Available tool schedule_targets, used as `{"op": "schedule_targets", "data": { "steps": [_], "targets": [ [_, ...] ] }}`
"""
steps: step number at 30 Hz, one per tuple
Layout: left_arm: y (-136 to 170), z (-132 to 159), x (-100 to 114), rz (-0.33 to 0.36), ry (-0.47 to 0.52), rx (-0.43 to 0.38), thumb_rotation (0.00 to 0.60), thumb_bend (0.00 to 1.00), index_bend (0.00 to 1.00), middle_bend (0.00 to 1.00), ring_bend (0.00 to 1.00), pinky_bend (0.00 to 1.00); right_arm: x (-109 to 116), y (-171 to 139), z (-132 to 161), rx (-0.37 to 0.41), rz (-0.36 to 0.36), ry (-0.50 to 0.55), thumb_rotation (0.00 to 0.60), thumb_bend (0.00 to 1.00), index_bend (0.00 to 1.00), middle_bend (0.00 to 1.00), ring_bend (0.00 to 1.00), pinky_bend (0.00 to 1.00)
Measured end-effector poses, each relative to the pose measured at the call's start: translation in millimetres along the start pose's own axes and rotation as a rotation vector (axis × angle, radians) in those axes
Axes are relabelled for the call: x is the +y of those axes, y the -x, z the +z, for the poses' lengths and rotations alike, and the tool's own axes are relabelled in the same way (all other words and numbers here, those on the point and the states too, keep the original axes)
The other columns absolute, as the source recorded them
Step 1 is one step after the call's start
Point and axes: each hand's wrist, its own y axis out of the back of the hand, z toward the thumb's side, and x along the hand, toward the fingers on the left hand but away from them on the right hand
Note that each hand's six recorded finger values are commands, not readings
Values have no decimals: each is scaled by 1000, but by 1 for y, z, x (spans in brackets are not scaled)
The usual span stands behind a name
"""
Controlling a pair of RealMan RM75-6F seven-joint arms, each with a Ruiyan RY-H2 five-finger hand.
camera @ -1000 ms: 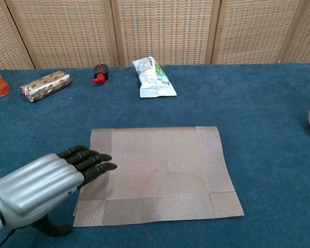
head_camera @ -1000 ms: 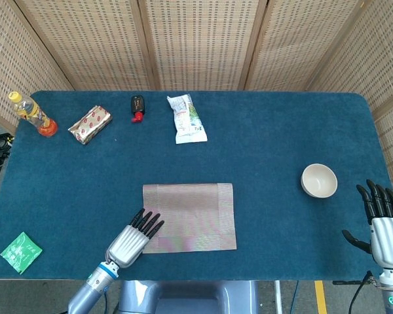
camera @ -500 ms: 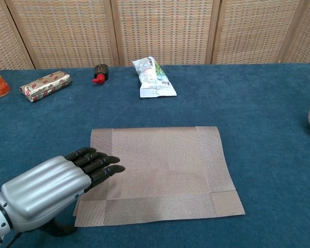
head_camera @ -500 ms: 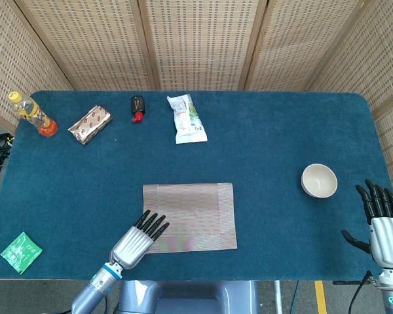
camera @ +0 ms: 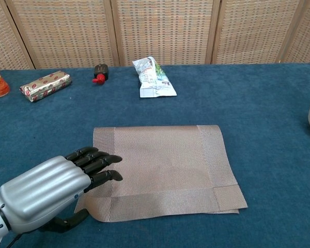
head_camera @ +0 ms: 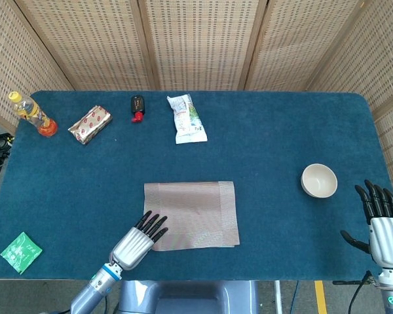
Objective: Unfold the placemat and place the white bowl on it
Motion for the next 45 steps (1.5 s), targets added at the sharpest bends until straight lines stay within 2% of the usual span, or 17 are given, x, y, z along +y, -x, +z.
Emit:
{"op": "schedule_targets", "data": {
  "steps": [7,10,17,21,34,40,45],
  "targets": [
    [-1,-2,-3,0,11,10,600,459,446,0,0,0,1,0,0,-2,1,6,600,140,118,0,0,0],
    [-2,-4,-4,1,5,16,600,459,498,0,0,0,1,0,0,-3,1,6,600,140,120,0,0,0],
    [-5,-9,-11,-25,1,36,600,468,503,0,0,0,1,0,-1,-5,3,6,600,140,123,0,0,0],
    [-5,-10,-11,-32,3,38,600,532,506,0,0,0,1,0,-1,-6,2,7,600,141,124,0,0,0],
    [-4,-10,2,-3,26,33,600,552,529,0,0,0,2,0,-1,-4,0,9,600,140,126,0,0,0],
    [-8,-15,20,37,52,44,600,552,539,0,0,0,3,0,-3,-10,0,7,600,140,129,0,0,0],
    [-19,-31,50,98,74,77,600,552,548,0,0,0,4,2,-7,-24,-2,-2,600,140,129,0,0,0]
  ]
}}
